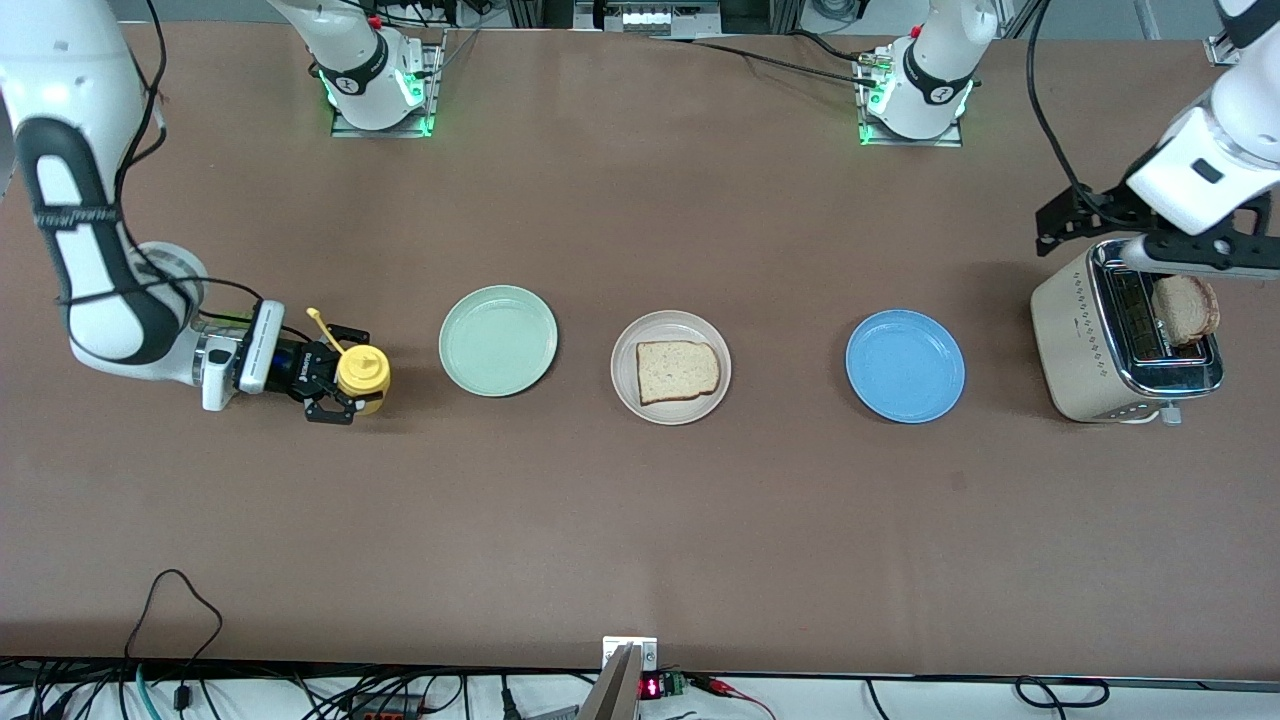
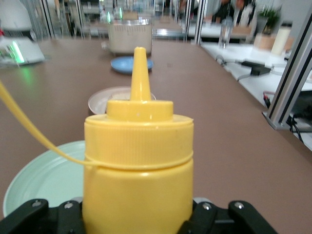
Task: Make sandwich in beige plate with both arms
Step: 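Grasp the yellow bottle with the right gripper while the left gripper withdraws, then carry the yellow bottle over the bread on the beige plate, then tilt the bottle and squeeze sauce onto the bread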
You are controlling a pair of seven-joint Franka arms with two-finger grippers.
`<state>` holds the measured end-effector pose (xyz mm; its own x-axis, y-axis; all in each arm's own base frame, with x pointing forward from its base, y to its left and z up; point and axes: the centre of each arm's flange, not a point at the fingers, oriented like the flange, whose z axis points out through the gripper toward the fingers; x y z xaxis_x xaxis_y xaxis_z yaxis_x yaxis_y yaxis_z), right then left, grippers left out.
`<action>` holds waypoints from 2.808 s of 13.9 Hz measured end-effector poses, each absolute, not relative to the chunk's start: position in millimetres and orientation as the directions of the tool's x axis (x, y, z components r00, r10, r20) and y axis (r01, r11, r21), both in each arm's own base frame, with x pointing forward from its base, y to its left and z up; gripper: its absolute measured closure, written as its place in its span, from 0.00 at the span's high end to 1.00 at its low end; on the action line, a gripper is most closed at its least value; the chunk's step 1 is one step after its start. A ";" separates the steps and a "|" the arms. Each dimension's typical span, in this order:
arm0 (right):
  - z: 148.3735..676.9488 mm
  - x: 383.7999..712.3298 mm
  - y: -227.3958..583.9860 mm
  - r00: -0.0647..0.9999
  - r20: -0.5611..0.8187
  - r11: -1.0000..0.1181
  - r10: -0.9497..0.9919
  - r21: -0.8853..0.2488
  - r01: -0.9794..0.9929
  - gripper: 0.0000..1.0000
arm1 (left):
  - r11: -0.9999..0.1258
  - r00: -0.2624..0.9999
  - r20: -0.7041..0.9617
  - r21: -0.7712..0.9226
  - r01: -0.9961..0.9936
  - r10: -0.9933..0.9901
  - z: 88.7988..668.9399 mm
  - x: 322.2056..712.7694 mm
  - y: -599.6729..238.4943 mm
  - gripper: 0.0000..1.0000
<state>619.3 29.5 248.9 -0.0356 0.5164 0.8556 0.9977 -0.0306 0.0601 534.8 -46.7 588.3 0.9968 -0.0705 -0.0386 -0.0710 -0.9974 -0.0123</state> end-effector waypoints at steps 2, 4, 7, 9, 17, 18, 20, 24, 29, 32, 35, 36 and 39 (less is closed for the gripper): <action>285.8 627.8 69.2 -0.045 0.761 -0.039 0.647 0.092 0.995 0.44 | -0.998 0.997 -0.039 -0.013 -0.067 -0.067 589.3 528.5 -44.5 1.00; 302.9 629.9 113.6 -0.067 0.685 -0.032 0.725 0.131 0.991 0.44 | -0.998 0.997 -0.036 -0.013 -0.067 -0.066 590.8 528.0 -42.6 1.00; 313.7 626.6 178.5 -0.096 0.569 -0.011 0.816 0.183 0.983 0.44 | -0.998 0.997 -0.037 -0.013 -0.067 -0.066 590.4 528.2 -42.0 1.00; 319.8 618.2 223.4 -0.110 0.477 0.010 0.872 0.206 0.978 0.44 | -0.998 0.997 -0.031 -0.013 -0.066 -0.065 592.4 528.7 -41.4 1.00; 317.0 576.4 346.6 -0.182 0.081 0.154 0.980 0.277 0.948 0.44 | -0.998 0.998 -0.013 -0.011 -0.064 -0.064 599.4 536.8 -40.6 1.00; 314.3 572.2 359.6 -0.187 0.044 0.169 0.981 0.268 0.948 0.44 | -0.998 0.998 -0.018 -0.011 -0.064 -0.064 596.7 538.3 -40.6 1.00; 316.0 568.4 384.3 -0.191 -0.037 0.194 0.981 0.254 0.948 0.44 | -0.998 0.998 -0.026 -0.010 -0.065 -0.065 592.2 541.1 -41.0 1.00; 320.5 549.0 433.3 -0.171 -0.235 0.230 0.957 0.253 0.940 0.44 | -0.998 0.997 -0.036 -0.010 -0.065 -0.065 590.0 541.5 -40.9 1.00; 321.7 518.5 487.8 -0.140 -0.433 0.283 0.891 0.286 0.915 0.44 | -0.998 0.997 -0.036 -0.010 -0.065 -0.065 590.3 541.5 -40.9 1.00; 293.0 500.4 520.8 -0.117 -0.505 0.308 0.855 0.314 0.898 0.44 | -0.998 0.997 -0.036 -0.010 -0.065 -0.065 590.4 541.4 -40.9 1.00; 256.8 503.0 529.1 -0.114 -0.537 0.324 0.836 0.313 0.893 0.40 | -0.998 0.997 -0.036 -0.010 -0.065 -0.065 590.6 541.5 -40.8 1.00; 245.7 504.1 530.9 -0.108 -0.549 0.327 0.829 0.320 0.889 0.40 | -0.998 0.997 -0.036 -0.010 -0.065 -0.065 590.6 541.5 -40.8 1.00; 228.1 503.9 536.7 -0.084 -0.568 0.328 0.818 0.341 0.881 0.40 | -0.998 0.997 -0.036 -0.010 -0.065 -0.065 590.7 541.5 -40.9 1.00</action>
